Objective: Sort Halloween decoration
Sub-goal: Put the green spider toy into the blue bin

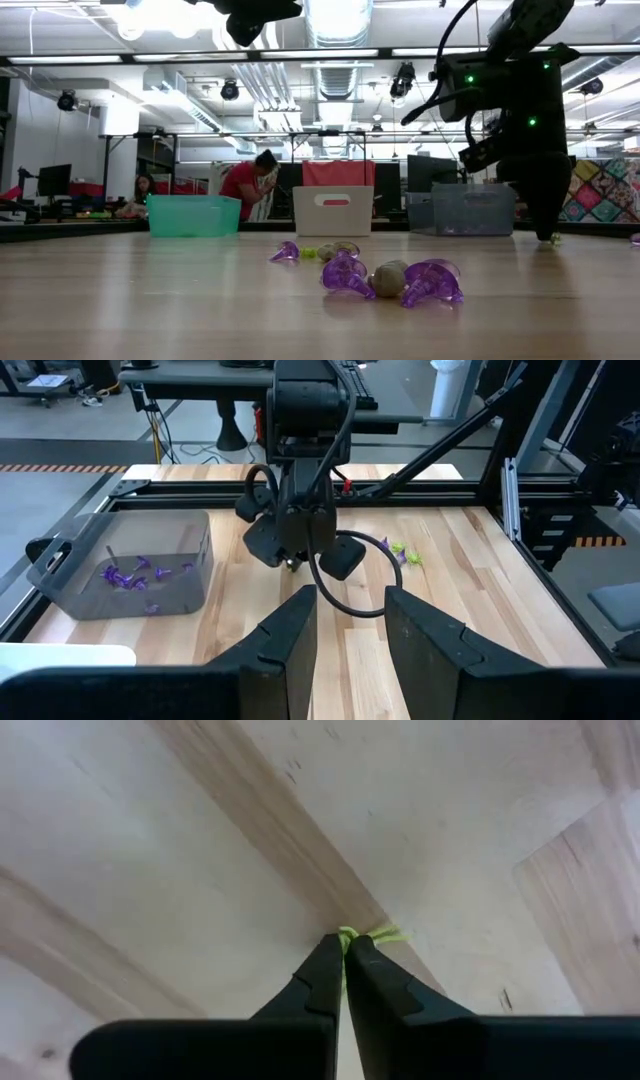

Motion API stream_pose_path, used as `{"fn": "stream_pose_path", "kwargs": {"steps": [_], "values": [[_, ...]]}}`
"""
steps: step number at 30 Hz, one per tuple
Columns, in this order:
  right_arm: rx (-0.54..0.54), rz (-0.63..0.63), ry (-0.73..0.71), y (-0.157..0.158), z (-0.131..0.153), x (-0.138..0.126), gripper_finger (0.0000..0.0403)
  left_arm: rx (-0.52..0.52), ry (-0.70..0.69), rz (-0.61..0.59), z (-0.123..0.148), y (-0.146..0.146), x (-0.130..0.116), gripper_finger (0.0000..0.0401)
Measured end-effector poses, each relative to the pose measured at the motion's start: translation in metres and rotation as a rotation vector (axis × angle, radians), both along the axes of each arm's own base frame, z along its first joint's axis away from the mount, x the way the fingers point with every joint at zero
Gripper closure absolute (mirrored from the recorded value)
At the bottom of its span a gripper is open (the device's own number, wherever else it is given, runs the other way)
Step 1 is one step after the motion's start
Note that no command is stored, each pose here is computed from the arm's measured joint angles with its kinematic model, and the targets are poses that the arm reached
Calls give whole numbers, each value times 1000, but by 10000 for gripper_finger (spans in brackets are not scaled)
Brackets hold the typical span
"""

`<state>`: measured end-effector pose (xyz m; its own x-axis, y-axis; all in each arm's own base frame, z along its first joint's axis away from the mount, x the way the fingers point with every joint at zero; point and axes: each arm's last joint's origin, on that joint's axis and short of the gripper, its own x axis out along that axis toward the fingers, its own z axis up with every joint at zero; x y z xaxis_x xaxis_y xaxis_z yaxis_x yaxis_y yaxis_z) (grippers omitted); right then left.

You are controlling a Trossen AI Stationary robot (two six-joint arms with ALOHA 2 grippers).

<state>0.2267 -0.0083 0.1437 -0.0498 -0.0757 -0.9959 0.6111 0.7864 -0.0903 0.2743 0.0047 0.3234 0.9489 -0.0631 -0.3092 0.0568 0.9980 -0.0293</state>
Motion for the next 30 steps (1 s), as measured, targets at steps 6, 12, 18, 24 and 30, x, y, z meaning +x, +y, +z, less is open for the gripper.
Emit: {"fn": "stream_pose_path", "kwargs": {"steps": [6,12,18,24,30], "values": [[4,1,-62,0,12,-2,394,0,0,0,0,0,0,299],[-10,15,-266,1,41,-5,394,0,0,0,0,0,0,299],[-33,66,-588,1,75,-3,394,-10,-7,3,1,0,0,299],[-85,159,-914,0,104,8,394,-30,-110,-29,17,-10,-7,299],[-114,305,-1246,-13,122,38,394,-22,-201,-60,36,-24,-30,299]]}}
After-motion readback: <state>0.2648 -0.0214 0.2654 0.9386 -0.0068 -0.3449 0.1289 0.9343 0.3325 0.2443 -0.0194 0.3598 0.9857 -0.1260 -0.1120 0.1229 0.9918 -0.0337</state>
